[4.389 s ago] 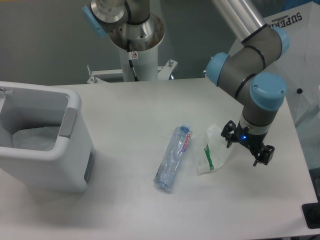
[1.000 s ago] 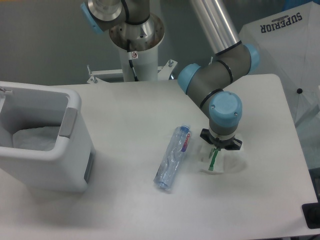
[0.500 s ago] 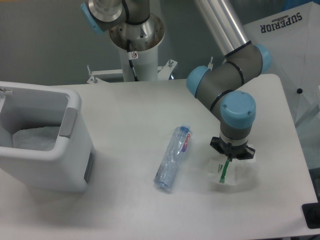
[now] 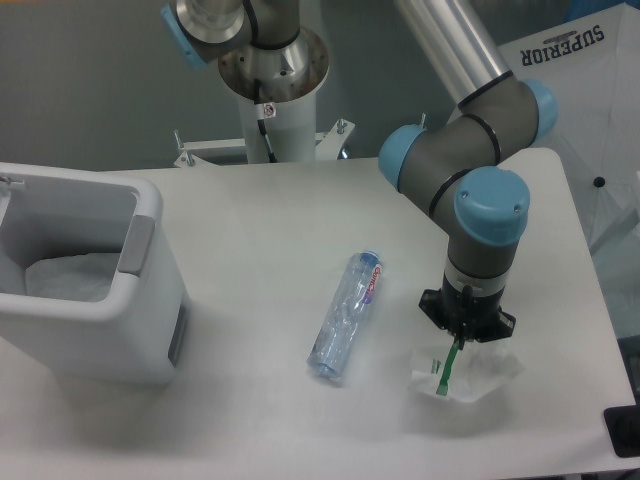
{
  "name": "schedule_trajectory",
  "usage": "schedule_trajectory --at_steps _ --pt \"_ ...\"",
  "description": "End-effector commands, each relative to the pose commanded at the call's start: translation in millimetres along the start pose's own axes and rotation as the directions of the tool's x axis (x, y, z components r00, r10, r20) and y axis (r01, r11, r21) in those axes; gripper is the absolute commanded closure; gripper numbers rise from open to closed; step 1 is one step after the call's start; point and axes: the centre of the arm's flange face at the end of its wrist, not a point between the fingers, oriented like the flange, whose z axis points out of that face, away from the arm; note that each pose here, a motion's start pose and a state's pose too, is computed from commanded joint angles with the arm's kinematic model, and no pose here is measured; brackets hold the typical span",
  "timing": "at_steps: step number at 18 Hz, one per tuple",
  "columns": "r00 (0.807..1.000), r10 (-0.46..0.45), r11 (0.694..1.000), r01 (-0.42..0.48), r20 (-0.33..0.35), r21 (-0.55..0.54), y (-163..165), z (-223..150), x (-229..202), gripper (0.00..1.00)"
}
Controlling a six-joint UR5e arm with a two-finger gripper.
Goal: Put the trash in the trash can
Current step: 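Lift the grasped plastic bag up off the table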
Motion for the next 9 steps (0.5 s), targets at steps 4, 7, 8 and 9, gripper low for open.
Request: schedule_trajectory --at_steps 4,7,8,9 --pt "0.996 -0.06 0.984 0.07 -0.069 0.164 -32.9 -42.7 28.7 1.0" --pt "0.989 -0.097 0.963 0.122 -0.112 0.24 -65.1 -76.1 65.4 1.0" --pt "0.988 -0.092 0.957 0.122 -0.125 0.264 -75.7 -84.7 76.7 1.0" --pt "0.986 -0.078 0.95 0.118 -0.145 0.291 -85.8 -91.3 87.0 1.0"
